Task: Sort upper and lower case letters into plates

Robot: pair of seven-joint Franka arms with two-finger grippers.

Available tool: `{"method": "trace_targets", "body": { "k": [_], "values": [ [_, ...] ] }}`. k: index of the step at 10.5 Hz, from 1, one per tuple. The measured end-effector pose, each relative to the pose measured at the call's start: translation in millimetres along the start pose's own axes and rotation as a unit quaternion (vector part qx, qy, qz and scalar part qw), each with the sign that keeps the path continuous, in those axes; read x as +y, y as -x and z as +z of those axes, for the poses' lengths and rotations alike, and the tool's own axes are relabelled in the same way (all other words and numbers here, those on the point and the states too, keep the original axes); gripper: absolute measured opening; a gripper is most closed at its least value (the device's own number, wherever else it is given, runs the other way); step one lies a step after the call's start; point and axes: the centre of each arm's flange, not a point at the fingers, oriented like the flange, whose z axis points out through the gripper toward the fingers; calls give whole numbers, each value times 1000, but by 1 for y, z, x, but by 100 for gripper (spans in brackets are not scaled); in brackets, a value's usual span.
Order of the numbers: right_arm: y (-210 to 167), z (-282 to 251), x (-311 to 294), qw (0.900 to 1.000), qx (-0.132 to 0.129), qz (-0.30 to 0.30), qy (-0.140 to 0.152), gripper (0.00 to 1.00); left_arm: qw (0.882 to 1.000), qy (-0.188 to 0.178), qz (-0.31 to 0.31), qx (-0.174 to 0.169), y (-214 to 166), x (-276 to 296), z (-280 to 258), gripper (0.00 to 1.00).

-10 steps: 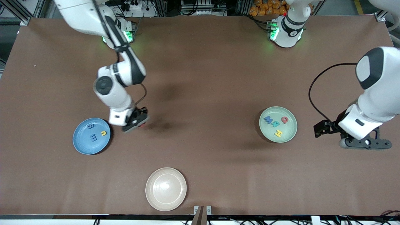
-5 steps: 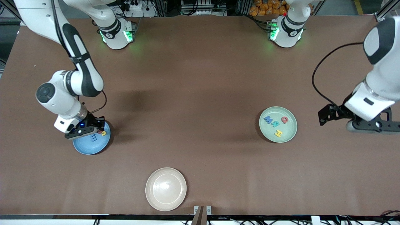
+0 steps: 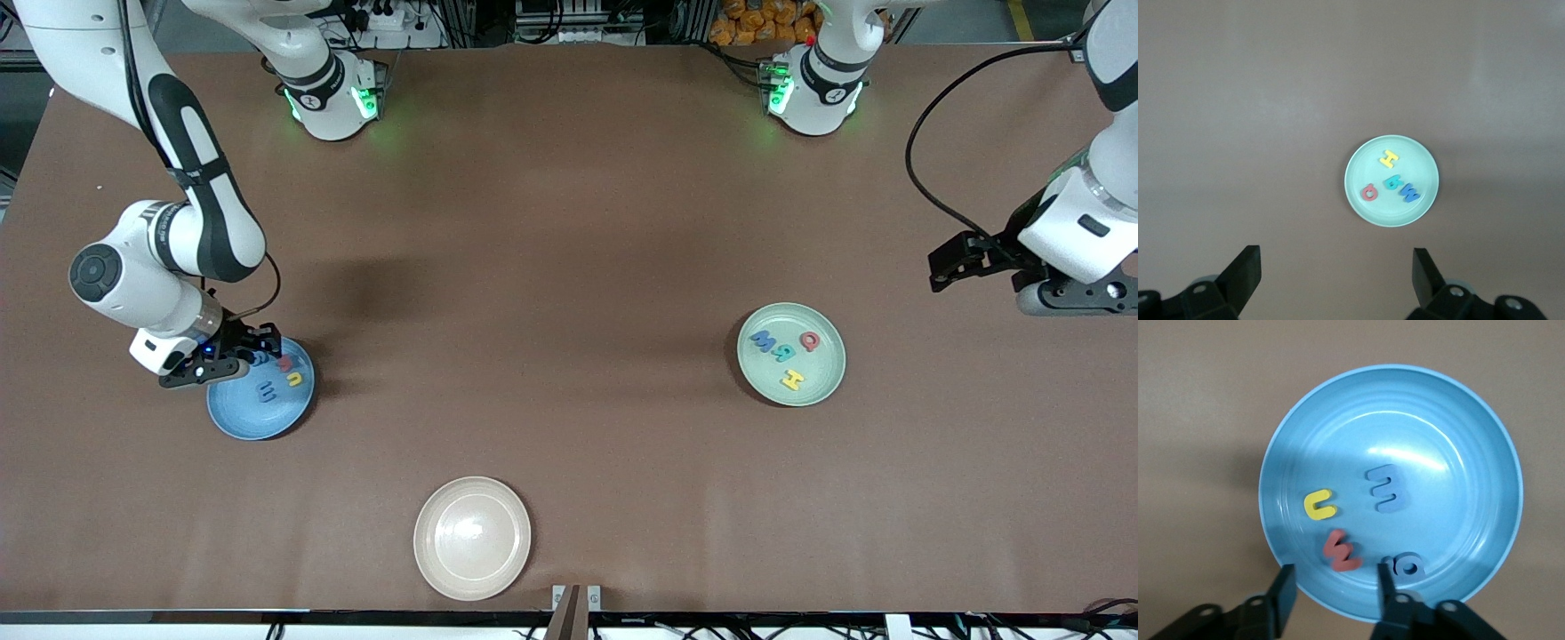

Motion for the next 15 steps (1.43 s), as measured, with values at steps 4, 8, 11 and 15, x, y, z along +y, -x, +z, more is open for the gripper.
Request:
{"method": "trace_targets", "body": {
  "k": [4,8,11,15],
  "values": [
    [29,-33,-10,1000,2,-5,-5,100,1000,-5,11,-13,10,5,9,100],
    [38,-123,-3,1000,-12,-12,-14,100,1000,-6,11,-14,14,4,12,100],
    [14,-235,-2,999,-17,-21,-25,100,1000,-5,11,1,30,3,22,100],
    [12,-332,5,1000,-11,-17,-24,100,1000,-5,12,4,38,2,21,100]
  ]
}}
